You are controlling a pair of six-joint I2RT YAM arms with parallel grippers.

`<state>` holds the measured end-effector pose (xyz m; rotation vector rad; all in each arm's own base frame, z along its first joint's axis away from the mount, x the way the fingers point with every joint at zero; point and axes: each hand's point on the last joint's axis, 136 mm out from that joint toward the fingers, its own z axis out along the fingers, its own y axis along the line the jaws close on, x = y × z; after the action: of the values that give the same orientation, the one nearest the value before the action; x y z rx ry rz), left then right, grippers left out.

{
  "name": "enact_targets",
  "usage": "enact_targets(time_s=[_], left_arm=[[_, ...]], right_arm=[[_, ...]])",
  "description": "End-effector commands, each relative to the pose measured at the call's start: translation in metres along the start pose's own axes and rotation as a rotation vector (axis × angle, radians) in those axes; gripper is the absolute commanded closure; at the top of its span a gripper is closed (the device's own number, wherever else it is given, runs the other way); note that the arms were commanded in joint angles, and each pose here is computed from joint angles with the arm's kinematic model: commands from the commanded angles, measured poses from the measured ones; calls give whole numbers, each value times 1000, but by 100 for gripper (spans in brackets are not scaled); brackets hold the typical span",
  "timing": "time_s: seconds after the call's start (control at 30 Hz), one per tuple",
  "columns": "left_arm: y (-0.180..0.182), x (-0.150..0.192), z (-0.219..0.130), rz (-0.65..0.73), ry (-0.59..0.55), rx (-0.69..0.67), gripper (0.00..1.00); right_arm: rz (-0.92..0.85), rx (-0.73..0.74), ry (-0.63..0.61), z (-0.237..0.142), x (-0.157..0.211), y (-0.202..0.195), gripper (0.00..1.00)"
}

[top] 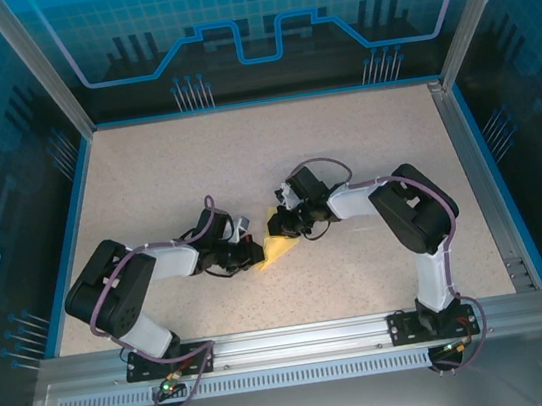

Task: Fold a paper plane with a square sheet of paper (pick it up from the middle)
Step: Fourth fold the wing at the center of the table.

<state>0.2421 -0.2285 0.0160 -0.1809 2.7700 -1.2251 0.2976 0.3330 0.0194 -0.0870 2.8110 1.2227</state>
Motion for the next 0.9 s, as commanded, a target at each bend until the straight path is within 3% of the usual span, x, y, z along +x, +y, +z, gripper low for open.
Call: enact_targets(time_s=[0.0, 0.23, 0.47, 0.87], left_arm=[[6, 2, -3, -35, 0, -10, 99], [7, 5, -3, -37, 2, -8, 95], [-1, 5, -11, -17, -5, 1, 83], [3, 15, -11, -18, 36, -7, 88]], right_arm=[[7, 13, 17, 3, -1, -8, 84], [48, 91, 40, 10, 7, -33, 85], [59, 122, 51, 10, 14, -43, 85], [55, 106, 60, 11, 14, -40, 85]])
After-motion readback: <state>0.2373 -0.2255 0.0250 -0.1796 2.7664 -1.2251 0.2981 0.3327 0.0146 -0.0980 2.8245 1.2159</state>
